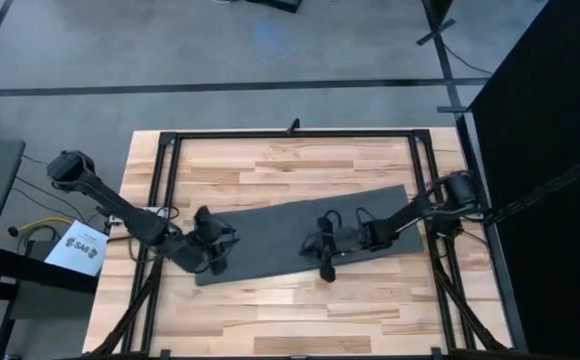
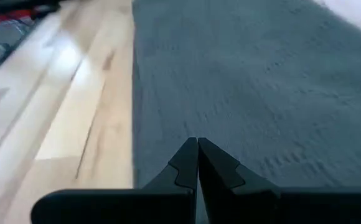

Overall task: Roll towel
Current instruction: Roll the gray towel

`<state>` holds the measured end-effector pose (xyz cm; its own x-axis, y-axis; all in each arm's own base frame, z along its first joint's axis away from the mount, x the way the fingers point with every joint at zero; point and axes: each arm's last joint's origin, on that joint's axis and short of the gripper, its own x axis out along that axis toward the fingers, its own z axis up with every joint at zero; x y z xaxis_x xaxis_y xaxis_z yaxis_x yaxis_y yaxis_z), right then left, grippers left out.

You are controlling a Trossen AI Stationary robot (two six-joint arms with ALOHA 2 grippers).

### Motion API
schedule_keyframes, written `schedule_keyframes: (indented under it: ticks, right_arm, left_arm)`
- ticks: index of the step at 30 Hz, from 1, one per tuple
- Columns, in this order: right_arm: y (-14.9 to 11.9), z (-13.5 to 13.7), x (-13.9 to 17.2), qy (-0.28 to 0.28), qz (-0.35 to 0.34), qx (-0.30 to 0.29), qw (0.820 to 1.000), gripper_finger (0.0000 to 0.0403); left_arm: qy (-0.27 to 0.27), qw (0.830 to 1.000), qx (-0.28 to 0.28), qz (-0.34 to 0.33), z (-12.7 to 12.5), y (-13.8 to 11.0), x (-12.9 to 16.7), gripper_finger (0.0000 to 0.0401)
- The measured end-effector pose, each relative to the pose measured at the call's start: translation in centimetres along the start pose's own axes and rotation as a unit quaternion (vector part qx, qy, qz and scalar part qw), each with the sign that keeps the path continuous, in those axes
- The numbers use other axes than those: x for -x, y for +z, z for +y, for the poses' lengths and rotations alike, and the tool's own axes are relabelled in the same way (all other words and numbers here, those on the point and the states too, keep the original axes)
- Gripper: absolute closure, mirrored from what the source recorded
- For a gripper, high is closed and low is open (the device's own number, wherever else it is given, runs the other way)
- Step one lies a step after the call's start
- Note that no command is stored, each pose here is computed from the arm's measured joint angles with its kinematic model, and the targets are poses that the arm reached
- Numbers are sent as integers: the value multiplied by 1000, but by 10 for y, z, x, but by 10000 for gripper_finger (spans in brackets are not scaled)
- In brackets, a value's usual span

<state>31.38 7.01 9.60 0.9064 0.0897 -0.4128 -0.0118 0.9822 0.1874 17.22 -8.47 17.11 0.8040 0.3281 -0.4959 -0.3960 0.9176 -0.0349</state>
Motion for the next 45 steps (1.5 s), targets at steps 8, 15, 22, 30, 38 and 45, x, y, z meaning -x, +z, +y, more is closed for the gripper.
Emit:
schedule_keyframes:
  ticks: [8, 15, 22, 30, 38, 45]
  right_arm:
    - [-32, 3, -25, 68, -44, -4, 997, 403]
    - [-20, 10, -17, 59, -40, 49, 996, 403]
    - [18, 20, -20, -23, -47, 160, 986, 403]
    - [37, 18, -85, 10, -65, 199, 978, 403]
    - [13, 15, -131, 12, -43, 188, 981, 403]
    - [33, 21, -122, 12, -50, 207, 977, 403]
  left_arm:
    - [-82, 995, -49, -22, -31, -15, -46, 287]
    - [-73, 994, -74, 14, -34, -41, -75, 287]
    - [-13, 997, -26, 74, -19, -55, -90, 287]
    - [-25, 997, -38, 66, -21, -53, -89, 287]
    - [-29, 994, -71, 77, -20, -55, -89, 287]
    - [-29, 993, -80, 83, -19, -56, -89, 287]
